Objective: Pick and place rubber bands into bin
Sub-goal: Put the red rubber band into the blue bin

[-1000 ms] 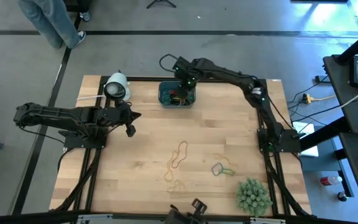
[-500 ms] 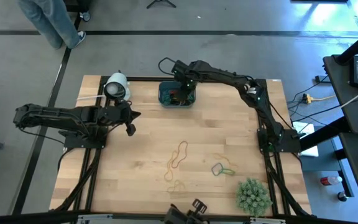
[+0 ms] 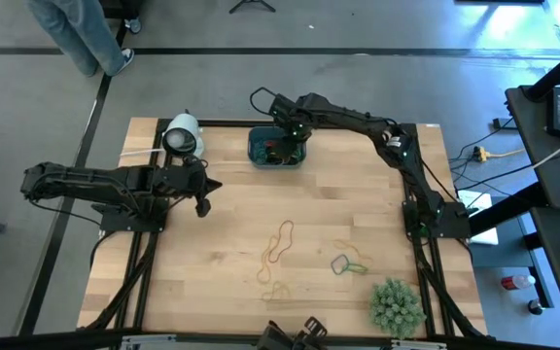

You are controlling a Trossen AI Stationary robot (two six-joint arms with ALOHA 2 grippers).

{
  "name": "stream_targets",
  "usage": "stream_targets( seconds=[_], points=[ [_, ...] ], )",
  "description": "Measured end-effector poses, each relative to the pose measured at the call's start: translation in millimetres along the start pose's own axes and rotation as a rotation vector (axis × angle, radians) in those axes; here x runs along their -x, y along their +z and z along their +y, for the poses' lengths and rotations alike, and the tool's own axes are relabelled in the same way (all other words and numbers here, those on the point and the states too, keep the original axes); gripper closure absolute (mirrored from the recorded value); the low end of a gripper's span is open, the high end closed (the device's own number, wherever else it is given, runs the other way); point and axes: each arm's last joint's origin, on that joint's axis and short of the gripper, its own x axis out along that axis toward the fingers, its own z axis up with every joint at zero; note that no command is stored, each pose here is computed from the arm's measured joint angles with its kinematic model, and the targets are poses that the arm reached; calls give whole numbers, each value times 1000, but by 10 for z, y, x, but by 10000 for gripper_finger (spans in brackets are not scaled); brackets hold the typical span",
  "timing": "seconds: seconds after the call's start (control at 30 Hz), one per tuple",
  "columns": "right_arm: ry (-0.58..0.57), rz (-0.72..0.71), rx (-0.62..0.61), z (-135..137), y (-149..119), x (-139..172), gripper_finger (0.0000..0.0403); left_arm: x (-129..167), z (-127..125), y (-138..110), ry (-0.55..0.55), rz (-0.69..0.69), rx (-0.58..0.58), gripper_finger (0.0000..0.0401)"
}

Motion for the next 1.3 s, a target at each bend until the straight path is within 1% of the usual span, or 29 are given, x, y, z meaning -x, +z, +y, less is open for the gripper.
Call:
stream_targets(
  seconds=[0.1,0.17,0.23,0.3,0.43,0.57,0.6,0.7,0.83,0.97,1.07,1.13,1.23,1.3],
  points=[
    [32,4,-13,11,-4,20,236,0,-11,-6,-37,14,-1,396],
    [83,-6,31,45,-9,92,242,0,-12,-8,-44,18,-1,396],
    [104,-36,59,61,-11,201,253,1,-14,-11,-46,21,-2,396],
    [111,-57,51,66,-23,311,269,1,-18,-14,-59,26,-15,396],
    [134,-110,44,119,-78,593,318,2,-27,-18,-93,35,-75,397],
    [152,-133,106,256,-237,919,383,2,-28,-21,-100,37,-124,398],
    [155,-133,117,290,-288,1000,392,3,-30,-22,-107,38,-133,398],
    [168,-147,165,418,-436,1220,390,4,-43,-26,-152,47,-153,399],
    [186,-177,298,641,-616,1411,388,6,-74,-8,-190,62,-127,399],
    [208,-168,397,865,-774,1474,399,-5,-200,60,-220,81,-127,400],
    [213,-156,464,1027,-890,1447,395,-55,-341,107,-200,108,-145,399],
    [211,-118,502,1127,-999,1361,394,-97,-444,137,-178,126,-147,399],
    [215,-70,545,1248,-1205,1192,399,-169,-607,176,-136,149,-119,399],
    [222,-54,559,1295,-1379,1084,399,-214,-742,226,-137,166,-99,399]
  ],
)
